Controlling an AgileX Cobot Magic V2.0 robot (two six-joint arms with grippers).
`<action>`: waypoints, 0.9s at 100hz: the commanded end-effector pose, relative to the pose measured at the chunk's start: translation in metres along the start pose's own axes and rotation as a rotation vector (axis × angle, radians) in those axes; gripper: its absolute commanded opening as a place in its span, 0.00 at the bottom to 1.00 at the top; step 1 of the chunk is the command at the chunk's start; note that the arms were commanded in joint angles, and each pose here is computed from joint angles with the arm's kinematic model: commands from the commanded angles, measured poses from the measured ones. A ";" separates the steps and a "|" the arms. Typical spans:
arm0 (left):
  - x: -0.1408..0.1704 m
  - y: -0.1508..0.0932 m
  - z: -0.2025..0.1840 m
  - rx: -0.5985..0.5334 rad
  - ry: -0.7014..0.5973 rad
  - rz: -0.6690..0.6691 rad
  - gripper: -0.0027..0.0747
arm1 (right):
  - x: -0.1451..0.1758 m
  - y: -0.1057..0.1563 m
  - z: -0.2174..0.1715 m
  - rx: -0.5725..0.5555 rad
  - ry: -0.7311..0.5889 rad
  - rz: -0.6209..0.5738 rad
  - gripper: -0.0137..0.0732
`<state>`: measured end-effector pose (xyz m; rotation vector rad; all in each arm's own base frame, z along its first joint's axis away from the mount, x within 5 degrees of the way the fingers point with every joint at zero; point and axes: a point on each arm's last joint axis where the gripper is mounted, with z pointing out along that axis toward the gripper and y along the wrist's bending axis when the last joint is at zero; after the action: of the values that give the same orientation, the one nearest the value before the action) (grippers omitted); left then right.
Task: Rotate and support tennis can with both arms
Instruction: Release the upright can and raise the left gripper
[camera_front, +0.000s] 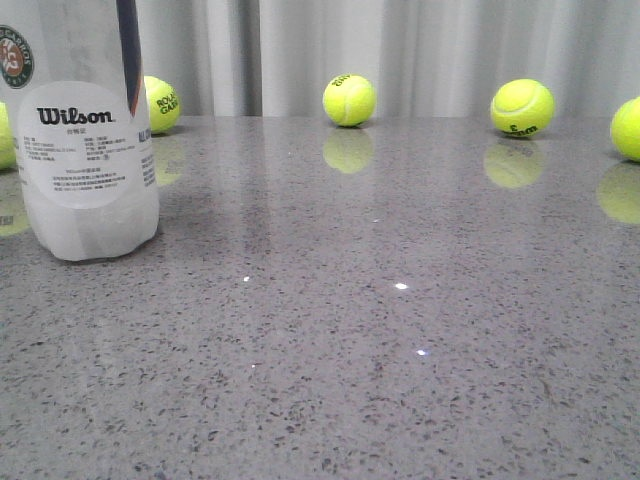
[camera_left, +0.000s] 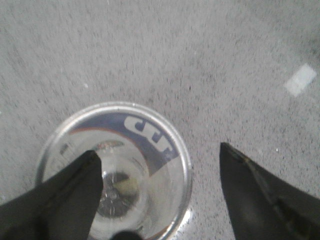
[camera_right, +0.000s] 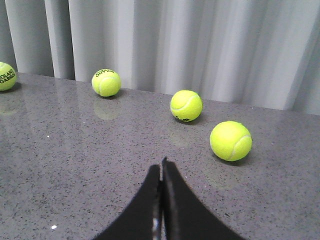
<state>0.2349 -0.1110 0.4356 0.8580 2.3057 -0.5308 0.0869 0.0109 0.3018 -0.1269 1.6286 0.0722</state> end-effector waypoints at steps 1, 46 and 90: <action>-0.008 -0.019 -0.032 0.022 -0.099 0.029 0.66 | -0.015 -0.001 -0.001 0.014 -0.097 0.000 0.08; 0.035 -0.048 -0.116 -0.239 -0.300 0.042 0.66 | -0.015 -0.001 -0.001 0.014 -0.096 0.000 0.08; 0.139 -0.044 -0.074 -0.354 -0.606 -0.100 0.66 | -0.015 -0.001 -0.001 0.014 -0.096 0.000 0.08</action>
<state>0.0914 -0.0421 0.4102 0.4362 1.9789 -0.3105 0.0869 0.0109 0.3018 -0.1269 1.6286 0.0722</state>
